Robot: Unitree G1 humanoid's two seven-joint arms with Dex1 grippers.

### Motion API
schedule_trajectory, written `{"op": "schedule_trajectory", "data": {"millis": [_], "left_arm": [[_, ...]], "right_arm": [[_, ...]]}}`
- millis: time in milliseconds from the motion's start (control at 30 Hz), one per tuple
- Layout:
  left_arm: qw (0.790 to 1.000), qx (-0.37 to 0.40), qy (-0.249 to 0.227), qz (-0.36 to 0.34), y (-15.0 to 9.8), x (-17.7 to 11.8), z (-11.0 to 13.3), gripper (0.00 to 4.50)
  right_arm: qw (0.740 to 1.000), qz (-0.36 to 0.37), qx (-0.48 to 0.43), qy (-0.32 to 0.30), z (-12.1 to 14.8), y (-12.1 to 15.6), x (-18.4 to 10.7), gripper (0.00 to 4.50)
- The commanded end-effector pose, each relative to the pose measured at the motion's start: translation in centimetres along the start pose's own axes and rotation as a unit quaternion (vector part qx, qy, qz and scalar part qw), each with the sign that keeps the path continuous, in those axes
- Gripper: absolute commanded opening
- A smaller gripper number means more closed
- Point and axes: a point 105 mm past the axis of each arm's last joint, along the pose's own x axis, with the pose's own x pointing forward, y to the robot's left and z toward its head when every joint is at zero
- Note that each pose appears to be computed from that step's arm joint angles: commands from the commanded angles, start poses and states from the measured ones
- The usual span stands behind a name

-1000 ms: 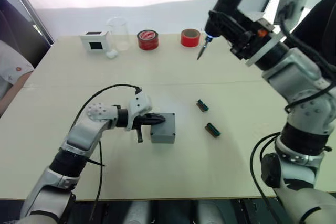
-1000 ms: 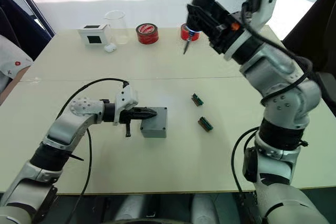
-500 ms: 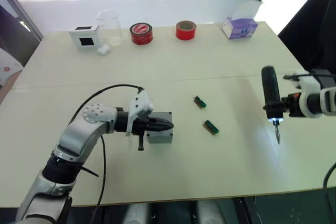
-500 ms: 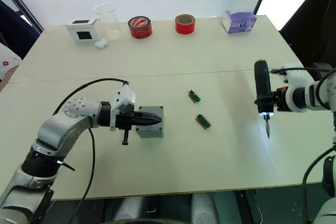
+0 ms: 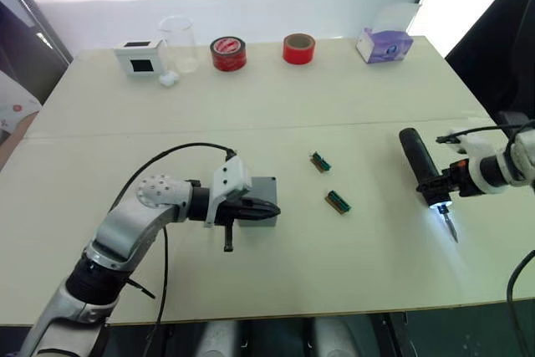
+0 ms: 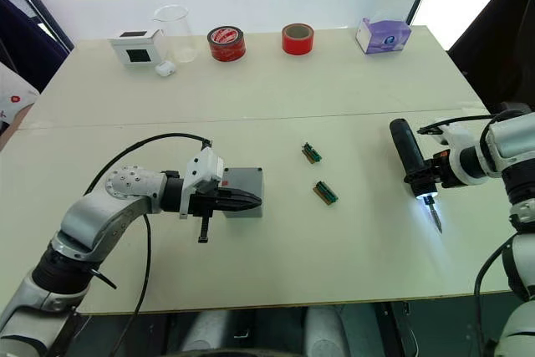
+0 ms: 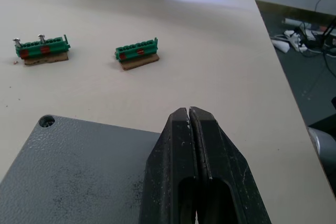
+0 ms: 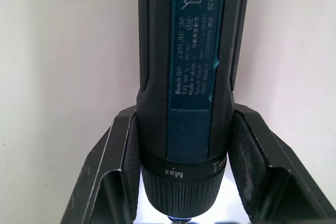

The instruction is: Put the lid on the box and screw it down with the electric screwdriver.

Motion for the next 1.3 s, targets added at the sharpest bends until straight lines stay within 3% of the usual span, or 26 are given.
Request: {"op": "schedule_trajectory", "data": {"millis": [33,133,300,467,600,667,733,833,967,1100,1300], "left_arm": [[1.0,0.013,0.0,0.013,0.4,-0.3,0.3,0.0],[1.0,0.013,0.0,0.026,0.9,-0.6,0.3,0.0],[0.999,0.008,-0.001,0.045,2.0,-1.4,0.3,0.0],[0.998,-0.001,-0.003,0.067,3.0,-2.2,0.1,0.0],[0.992,-0.016,-0.013,0.125,4.9,-4.5,0.3,0.0],[0.989,-0.019,-0.003,0.147,5.5,-5.3,-0.1,0.0],[0.985,-0.017,0.017,0.168,6.0,-5.6,-1.1,0.0],[0.984,-0.013,0.029,0.173,6.0,-5.1,-1.7,0.0],[0.98,0.012,0.078,0.182,6.0,-4.7,-3.3,0.0],[0.983,0.001,0.085,0.163,5.1,-4.2,-3.9,0.0],[0.984,0.004,0.107,0.144,4.8,-3.4,-4.8,0.0]], "right_arm": [[1.0,-0.007,-0.011,-0.008,0.6,-0.4,-0.9,3.31],[1.0,-0.006,-0.018,-0.007,0.6,-0.5,-1.0,4.4],[0.999,-0.005,-0.028,-0.025,1.3,-0.4,-1.6,4.4],[0.995,0.003,-0.036,-0.088,3.7,0.1,-3.3,4.4],[0.962,0.023,-0.149,-0.226,8.8,3.3,-8.6,4.4],[0.938,0.073,-0.21,-0.265,9.3,6.6,-9.9,4.4],[0.908,0.131,-0.294,-0.267,7.6,10.6,-9.3,4.4],[0.865,0.229,-0.4,-0.2,1.4,16.5,-5.8,4.4],[0.849,0.279,-0.419,-0.162,-3.3,19.6,-2.7,4.4],[0.848,0.292,-0.41,-0.167,-4.6,21.3,-0.8,4.4],[0.85,0.291,-0.398,-0.187,-3.8,23.1,1.7,4.4]]}}
